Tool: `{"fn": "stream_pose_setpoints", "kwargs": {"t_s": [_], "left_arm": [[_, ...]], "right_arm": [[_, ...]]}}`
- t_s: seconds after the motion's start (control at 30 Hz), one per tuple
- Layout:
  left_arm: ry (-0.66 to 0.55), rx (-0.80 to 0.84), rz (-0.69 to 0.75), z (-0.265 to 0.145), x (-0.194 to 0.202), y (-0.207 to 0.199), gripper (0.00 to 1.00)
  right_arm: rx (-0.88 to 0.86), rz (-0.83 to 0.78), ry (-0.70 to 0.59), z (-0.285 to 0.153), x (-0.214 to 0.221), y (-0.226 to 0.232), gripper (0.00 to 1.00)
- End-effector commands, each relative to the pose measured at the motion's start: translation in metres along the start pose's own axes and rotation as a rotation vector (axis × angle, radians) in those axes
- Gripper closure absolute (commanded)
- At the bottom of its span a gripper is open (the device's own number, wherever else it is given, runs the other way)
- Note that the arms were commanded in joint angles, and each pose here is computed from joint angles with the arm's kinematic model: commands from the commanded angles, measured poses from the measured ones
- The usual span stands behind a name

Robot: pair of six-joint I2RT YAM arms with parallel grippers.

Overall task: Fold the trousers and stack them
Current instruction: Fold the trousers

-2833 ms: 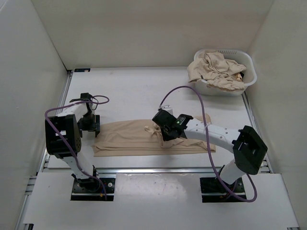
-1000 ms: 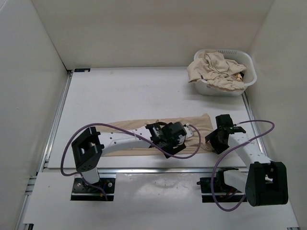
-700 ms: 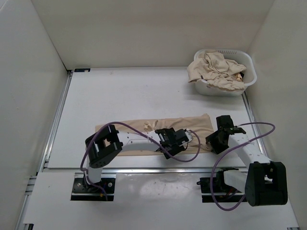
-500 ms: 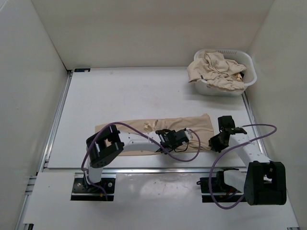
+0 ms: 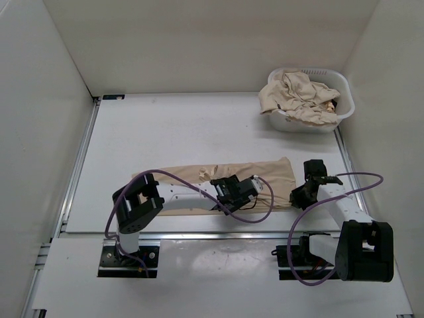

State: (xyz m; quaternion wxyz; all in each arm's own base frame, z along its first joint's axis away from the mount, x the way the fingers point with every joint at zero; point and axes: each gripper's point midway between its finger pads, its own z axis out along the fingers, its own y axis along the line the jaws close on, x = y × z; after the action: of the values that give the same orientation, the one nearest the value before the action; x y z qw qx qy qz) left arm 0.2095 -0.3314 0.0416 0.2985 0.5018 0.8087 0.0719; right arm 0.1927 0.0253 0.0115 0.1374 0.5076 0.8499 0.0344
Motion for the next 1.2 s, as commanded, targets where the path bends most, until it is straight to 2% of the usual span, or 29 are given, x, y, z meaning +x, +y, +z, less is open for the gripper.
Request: {"fn": "stream_pose_setpoints", "kwargs": {"t_s": [0.0, 0.03, 0.07, 0.2, 0.27, 0.3, 0.4, 0.47, 0.57, 0.63, 0.7, 0.87, 0.93, 1.07, 1.17], "left_arm": [[-0.050, -0.011, -0.033, -0.021, -0.016, 0.015, 0.29], [-0.045, -0.016, -0.042, -0.021, -0.017, 0.020, 0.32], [-0.057, 0.008, -0.048, -0.023, -0.022, 0.017, 0.39], [-0.027, 0.024, -0.045, -0.016, -0.016, 0.015, 0.53], [-0.003, 0.041, -0.042, -0.012, -0.010, 0.013, 0.54], [0.007, 0.050, -0.038, -0.009, -0.008, 0.010, 0.58], [0.058, 0.051, -0.014, -0.002, 0.004, 0.006, 0.58], [0.088, 0.048, -0.010, 0.004, 0.012, 0.006, 0.50], [0.131, 0.036, -0.002, 0.012, 0.024, 0.009, 0.47], [0.113, 0.031, -0.021, 0.015, 0.019, 0.012, 0.61], [0.087, 0.036, -0.065, 0.015, 0.005, 0.023, 0.86], [-0.018, 0.021, -0.111, -0.024, -0.028, 0.046, 0.86], [-0.051, 0.033, -0.125, -0.042, -0.039, 0.053, 0.86], [-0.003, 0.061, -0.104, -0.062, -0.025, 0.056, 0.86], [0.085, 0.106, -0.054, -0.057, 0.006, 0.039, 0.86]], "right_arm": [[0.136, -0.047, -0.020, 0.009, -0.001, -0.034, 0.84], [0.136, -0.047, -0.020, 0.009, -0.001, -0.034, 0.84], [0.136, -0.047, -0.020, 0.009, -0.001, -0.034, 0.84], [0.136, -0.056, -0.019, 0.008, -0.001, -0.035, 0.84], [0.131, -0.055, -0.011, 0.008, 0.001, -0.034, 0.84], [0.131, -0.055, -0.011, 0.008, 0.001, -0.034, 0.84], [0.123, -0.054, -0.015, 0.007, 0.000, -0.033, 0.83], [0.123, -0.063, -0.015, 0.007, 0.000, -0.033, 0.83], [0.123, -0.063, -0.015, 0.007, 0.000, -0.033, 0.83], [0.123, -0.063, -0.015, 0.009, 0.001, -0.034, 0.83], [0.123, -0.063, -0.015, 0.009, 0.001, -0.034, 0.88], [0.162, -0.064, -0.036, 0.007, -0.005, -0.045, 0.97], [0.165, -0.076, -0.048, 0.002, -0.009, -0.043, 0.97], [0.166, -0.078, -0.075, -0.005, -0.017, -0.042, 0.98], [0.160, -0.088, -0.078, -0.008, -0.018, -0.040, 0.98]]}}
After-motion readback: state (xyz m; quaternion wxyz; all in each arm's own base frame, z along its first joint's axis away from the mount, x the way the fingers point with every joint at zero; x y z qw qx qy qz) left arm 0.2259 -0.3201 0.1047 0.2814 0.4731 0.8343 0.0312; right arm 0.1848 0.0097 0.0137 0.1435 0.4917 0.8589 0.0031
